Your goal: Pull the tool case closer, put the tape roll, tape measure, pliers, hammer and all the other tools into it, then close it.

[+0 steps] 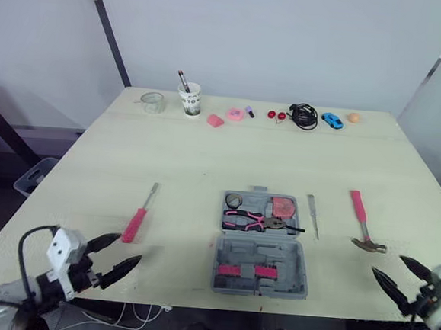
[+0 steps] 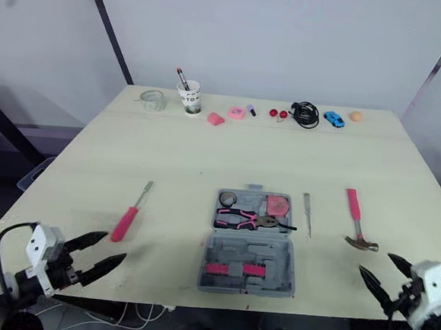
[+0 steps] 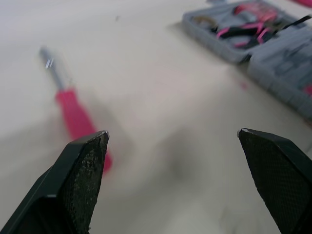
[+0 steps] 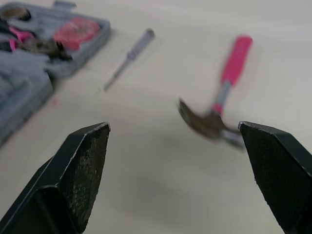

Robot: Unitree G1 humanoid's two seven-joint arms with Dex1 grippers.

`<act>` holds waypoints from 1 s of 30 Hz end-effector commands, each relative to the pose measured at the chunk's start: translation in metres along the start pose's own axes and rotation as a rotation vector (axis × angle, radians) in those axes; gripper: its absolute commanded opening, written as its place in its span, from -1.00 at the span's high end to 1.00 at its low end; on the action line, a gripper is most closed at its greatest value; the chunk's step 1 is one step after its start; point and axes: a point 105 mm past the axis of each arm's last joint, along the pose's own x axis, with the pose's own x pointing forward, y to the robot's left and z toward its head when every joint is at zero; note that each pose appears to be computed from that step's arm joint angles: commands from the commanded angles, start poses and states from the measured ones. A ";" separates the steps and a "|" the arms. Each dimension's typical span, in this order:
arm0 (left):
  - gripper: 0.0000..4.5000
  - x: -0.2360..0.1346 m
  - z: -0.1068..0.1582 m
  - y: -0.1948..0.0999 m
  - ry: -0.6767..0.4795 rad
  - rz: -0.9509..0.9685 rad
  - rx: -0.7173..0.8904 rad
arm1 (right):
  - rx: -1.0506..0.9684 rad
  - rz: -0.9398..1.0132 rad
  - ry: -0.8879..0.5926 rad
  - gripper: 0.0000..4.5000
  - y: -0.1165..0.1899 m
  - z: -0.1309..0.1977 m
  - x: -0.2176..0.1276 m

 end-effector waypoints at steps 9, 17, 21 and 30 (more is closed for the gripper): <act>-1.00 0.042 0.054 -0.033 -0.046 -0.296 0.163 | -0.039 -0.018 -0.027 -0.98 0.023 0.028 0.066; -1.00 0.060 0.077 -0.049 -0.070 -0.433 0.224 | -0.022 -0.028 0.008 -0.98 0.034 0.027 0.103; -1.00 0.068 0.097 -0.067 -0.083 -0.537 0.235 | 0.031 -0.072 0.010 -0.98 0.036 0.024 0.124; -1.00 0.076 0.119 -0.079 -0.108 -0.592 0.293 | 0.028 -0.127 0.041 -0.98 0.037 0.018 0.157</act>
